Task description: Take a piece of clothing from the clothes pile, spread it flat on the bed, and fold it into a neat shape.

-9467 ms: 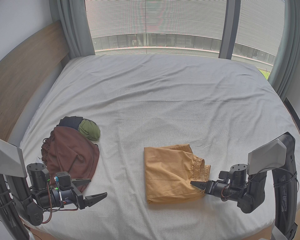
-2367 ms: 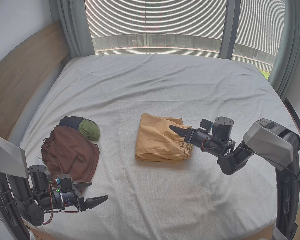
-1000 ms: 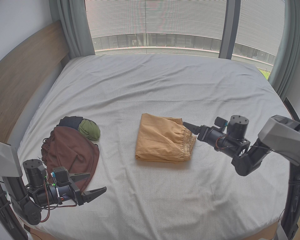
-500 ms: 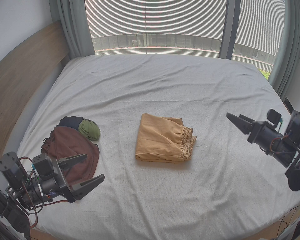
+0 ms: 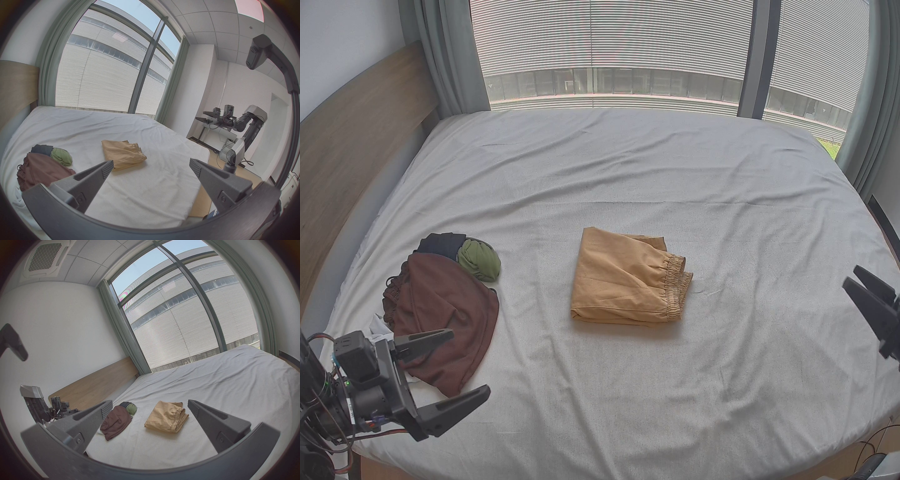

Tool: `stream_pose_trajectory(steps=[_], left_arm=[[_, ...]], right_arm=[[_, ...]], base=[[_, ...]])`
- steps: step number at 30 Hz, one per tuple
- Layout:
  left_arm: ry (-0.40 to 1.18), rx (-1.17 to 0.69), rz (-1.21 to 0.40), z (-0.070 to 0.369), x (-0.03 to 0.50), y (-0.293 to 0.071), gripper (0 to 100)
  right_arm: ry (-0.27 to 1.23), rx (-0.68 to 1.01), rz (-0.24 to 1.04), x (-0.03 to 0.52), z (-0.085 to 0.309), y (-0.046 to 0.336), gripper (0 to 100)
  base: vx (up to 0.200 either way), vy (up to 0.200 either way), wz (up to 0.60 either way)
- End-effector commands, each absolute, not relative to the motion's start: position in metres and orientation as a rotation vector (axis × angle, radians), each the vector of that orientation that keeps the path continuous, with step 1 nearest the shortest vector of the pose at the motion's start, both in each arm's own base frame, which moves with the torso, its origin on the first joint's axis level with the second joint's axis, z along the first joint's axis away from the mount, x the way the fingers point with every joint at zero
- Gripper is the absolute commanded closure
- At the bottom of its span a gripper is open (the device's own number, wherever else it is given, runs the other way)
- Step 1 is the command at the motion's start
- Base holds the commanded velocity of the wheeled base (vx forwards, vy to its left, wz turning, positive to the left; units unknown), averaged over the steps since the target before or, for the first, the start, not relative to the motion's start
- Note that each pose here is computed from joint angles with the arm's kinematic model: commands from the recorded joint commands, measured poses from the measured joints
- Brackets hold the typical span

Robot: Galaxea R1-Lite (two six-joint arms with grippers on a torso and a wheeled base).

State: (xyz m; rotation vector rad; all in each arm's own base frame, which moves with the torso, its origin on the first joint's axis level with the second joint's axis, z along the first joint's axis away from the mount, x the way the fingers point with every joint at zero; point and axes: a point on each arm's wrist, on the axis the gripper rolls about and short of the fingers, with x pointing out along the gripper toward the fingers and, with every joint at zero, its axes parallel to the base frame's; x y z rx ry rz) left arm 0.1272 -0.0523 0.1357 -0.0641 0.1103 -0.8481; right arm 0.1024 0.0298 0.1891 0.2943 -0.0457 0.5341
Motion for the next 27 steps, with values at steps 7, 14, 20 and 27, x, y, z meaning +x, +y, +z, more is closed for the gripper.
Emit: stream_pose_trajectory(steps=[7,14,20,27], left_arm=[[0.005,-0.068,-0.774,0.144,0.057,-0.028,0],[0.005,-0.078,-0.706,0.128,0.022,-0.016,0],[-0.024,-0.074,-0.635,0.119,0.007,-0.011,0],[-0.036,-0.073,-0.622,0.106,-0.009,-0.009,0]], right_arm=[[-0.176,0.273,0.447,0.015,0.163,0.009,0],[-0.209,0.266,0.439,-0.020,0.139,0.006,0],[-0.217,0.255,0.411,-0.028,0.124,0.006,0],[-0.175,0.198,0.360,-0.026,0.098,0.007,0]], base=[[0.000,0.000,0.00],[0.000,0.000,0.00],[0.000,0.000,0.00],[0.000,0.000,0.00]])
